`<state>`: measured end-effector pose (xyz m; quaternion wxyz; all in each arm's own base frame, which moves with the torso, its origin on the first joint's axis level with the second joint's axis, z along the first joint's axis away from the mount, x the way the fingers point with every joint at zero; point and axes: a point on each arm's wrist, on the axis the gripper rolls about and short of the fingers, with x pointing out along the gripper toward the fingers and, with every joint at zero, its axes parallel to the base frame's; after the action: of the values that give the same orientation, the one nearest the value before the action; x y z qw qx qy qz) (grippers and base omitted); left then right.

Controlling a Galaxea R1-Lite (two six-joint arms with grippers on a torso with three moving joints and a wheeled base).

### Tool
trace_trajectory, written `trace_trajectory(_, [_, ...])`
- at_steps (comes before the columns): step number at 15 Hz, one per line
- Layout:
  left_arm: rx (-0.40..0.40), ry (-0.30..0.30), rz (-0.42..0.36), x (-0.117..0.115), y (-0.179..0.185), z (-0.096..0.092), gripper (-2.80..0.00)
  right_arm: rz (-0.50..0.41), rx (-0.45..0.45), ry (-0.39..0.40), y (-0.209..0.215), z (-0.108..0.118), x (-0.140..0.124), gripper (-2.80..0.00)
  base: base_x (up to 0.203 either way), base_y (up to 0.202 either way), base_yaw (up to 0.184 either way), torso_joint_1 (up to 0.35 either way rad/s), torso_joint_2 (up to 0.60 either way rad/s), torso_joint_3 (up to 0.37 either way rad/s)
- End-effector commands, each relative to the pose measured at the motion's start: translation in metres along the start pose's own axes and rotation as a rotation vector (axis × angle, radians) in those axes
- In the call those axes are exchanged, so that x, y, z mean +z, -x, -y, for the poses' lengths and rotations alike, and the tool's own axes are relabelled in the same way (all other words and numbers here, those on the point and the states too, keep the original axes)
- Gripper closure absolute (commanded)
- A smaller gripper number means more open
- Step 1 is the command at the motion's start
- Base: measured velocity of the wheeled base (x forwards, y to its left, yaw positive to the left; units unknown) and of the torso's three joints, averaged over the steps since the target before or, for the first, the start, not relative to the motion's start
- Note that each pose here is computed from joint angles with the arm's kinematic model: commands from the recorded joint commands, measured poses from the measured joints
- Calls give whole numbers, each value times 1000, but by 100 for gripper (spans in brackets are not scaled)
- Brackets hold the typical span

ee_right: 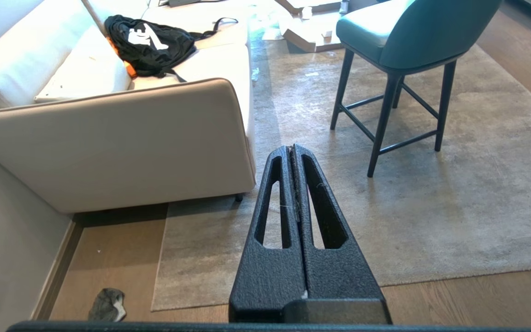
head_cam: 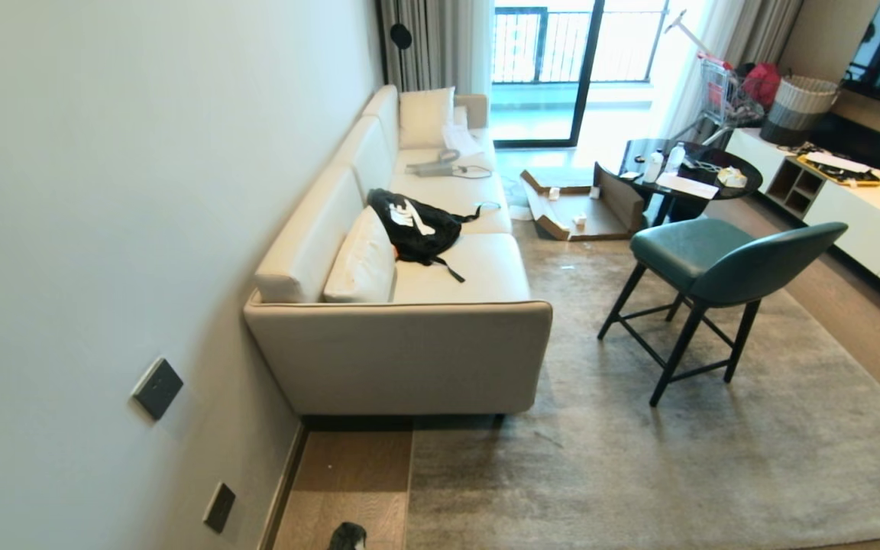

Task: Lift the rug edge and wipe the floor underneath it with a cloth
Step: Pick up the rag

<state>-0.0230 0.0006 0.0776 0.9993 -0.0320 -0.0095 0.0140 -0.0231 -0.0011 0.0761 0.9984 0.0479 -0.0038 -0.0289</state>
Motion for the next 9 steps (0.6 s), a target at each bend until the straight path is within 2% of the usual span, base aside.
trace_trajectory(1, [1, 1, 0, 0, 0, 0, 0, -2, 0, -1, 0, 0, 0, 0, 0, 0, 0, 0, 0, 0])
trace_trajectory(9, [1, 1, 0, 0, 0, 0, 0, -2, 0, -1, 0, 0, 0, 0, 0, 0, 0, 0, 0, 0])
